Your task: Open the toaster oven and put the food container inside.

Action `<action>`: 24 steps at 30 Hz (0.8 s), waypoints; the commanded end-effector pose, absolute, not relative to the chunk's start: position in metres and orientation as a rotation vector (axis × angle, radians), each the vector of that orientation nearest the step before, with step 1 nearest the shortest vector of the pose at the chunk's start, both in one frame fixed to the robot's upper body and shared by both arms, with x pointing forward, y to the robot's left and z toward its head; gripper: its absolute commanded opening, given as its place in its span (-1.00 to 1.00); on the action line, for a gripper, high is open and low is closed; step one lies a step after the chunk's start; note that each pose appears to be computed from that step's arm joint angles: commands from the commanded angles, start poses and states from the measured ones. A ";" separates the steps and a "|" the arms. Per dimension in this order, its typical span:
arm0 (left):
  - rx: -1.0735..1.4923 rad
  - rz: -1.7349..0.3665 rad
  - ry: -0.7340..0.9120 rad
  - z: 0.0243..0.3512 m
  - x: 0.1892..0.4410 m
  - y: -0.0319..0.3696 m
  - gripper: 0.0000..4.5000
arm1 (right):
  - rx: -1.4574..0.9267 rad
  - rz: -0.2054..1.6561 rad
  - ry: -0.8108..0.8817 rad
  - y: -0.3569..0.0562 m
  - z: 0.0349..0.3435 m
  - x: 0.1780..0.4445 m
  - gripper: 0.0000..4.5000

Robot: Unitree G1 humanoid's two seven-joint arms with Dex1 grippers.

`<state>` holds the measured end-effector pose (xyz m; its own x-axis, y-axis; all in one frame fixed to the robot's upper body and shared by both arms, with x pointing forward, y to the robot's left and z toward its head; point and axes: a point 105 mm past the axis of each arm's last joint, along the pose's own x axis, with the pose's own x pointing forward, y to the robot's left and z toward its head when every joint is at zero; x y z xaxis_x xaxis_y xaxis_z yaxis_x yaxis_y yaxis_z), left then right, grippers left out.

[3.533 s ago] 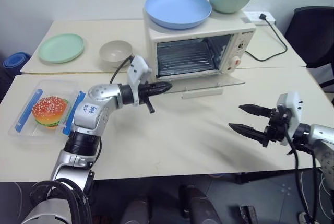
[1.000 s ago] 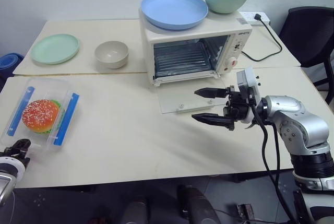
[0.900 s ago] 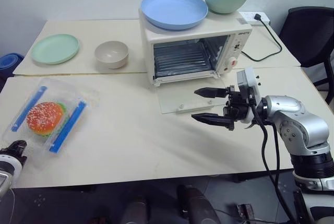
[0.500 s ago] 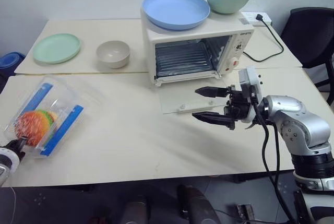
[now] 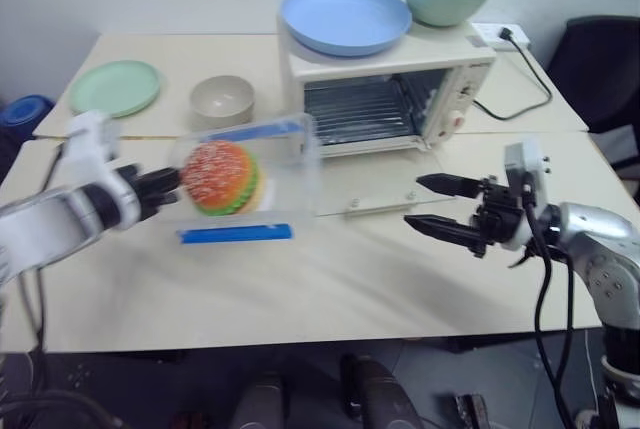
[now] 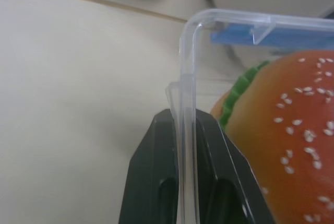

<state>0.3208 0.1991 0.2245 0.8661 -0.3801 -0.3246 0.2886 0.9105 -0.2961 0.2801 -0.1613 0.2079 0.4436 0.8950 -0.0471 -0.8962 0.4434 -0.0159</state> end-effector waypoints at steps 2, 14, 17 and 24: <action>-0.162 -0.431 0.406 0.229 0.349 0.162 -0.96 | -0.086 1.058 -0.030 -0.172 0.224 0.272 1.00; -0.080 -0.516 0.463 0.216 0.399 0.089 -0.96 | -0.082 0.912 -0.035 -0.194 0.219 0.263 1.00; -0.091 -0.526 0.454 0.217 0.406 0.080 -0.57 | -0.087 0.887 -0.032 -0.197 0.216 0.263 1.00; -0.168 -0.630 0.327 0.241 0.402 0.075 0.20 | -0.083 0.852 -0.040 -0.199 0.215 0.266 1.00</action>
<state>0.4047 0.0723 0.2161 0.7413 -0.5683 -0.3571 0.5109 0.8228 -0.2488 0.2695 -0.1996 0.2041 0.6559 0.7539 -0.0373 -0.7548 0.6545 -0.0437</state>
